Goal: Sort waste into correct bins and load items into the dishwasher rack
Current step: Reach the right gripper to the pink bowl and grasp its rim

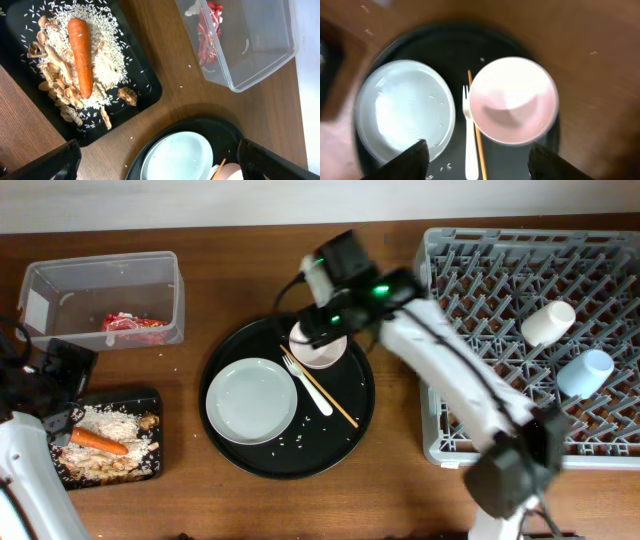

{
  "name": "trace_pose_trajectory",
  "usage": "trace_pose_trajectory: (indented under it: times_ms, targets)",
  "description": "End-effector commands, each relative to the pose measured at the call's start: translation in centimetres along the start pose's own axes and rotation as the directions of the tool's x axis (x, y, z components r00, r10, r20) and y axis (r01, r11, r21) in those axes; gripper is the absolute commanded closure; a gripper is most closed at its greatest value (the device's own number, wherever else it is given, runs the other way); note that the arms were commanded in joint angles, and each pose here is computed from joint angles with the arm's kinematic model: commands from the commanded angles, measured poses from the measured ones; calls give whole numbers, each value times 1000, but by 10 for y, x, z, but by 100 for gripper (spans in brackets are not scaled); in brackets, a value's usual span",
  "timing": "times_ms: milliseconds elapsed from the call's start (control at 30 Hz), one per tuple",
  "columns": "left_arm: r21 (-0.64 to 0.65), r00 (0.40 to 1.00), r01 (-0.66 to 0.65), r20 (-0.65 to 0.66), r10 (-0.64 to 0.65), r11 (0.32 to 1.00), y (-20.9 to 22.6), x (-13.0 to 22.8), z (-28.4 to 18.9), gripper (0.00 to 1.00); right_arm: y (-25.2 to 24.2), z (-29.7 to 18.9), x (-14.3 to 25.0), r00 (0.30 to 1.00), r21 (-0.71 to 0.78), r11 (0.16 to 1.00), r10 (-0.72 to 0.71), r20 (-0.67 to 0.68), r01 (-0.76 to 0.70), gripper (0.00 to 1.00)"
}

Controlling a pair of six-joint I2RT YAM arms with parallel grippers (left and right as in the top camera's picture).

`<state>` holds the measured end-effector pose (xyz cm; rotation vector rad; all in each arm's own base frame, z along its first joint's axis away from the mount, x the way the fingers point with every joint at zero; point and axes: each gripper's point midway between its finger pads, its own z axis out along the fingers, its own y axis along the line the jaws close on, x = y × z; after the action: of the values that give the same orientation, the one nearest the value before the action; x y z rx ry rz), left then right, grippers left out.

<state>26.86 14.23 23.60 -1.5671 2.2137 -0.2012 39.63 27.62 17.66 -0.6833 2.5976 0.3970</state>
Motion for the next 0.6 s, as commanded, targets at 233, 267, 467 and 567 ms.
trace_pose_trajectory:
  times_ms: [233, 267, 467, 567]
  targets:
    - [-6, 1000, 17, 8, -17, 1000, 2, -2, -1, 1, 0, 119, 14, 991, 53, 993, 109, -73, -105, 45]
    - [-6, 1000, 17, 8, -17, 1000, 2, -2, -1, 1, 2, 124, 16, 991, 52, 994, 105, -78, -101, 45]
    - [-6, 1000, 17, 8, -17, 1000, 2, -2, -1, 1, 17, 148, 21, 995, 52, 997, 68, -77, -64, 45]
    - [-6, 1000, 17, 8, -17, 1000, 2, -2, -1, 1, 8, 157, 23, 993, 108, 991, 92, -71, -84, 46]
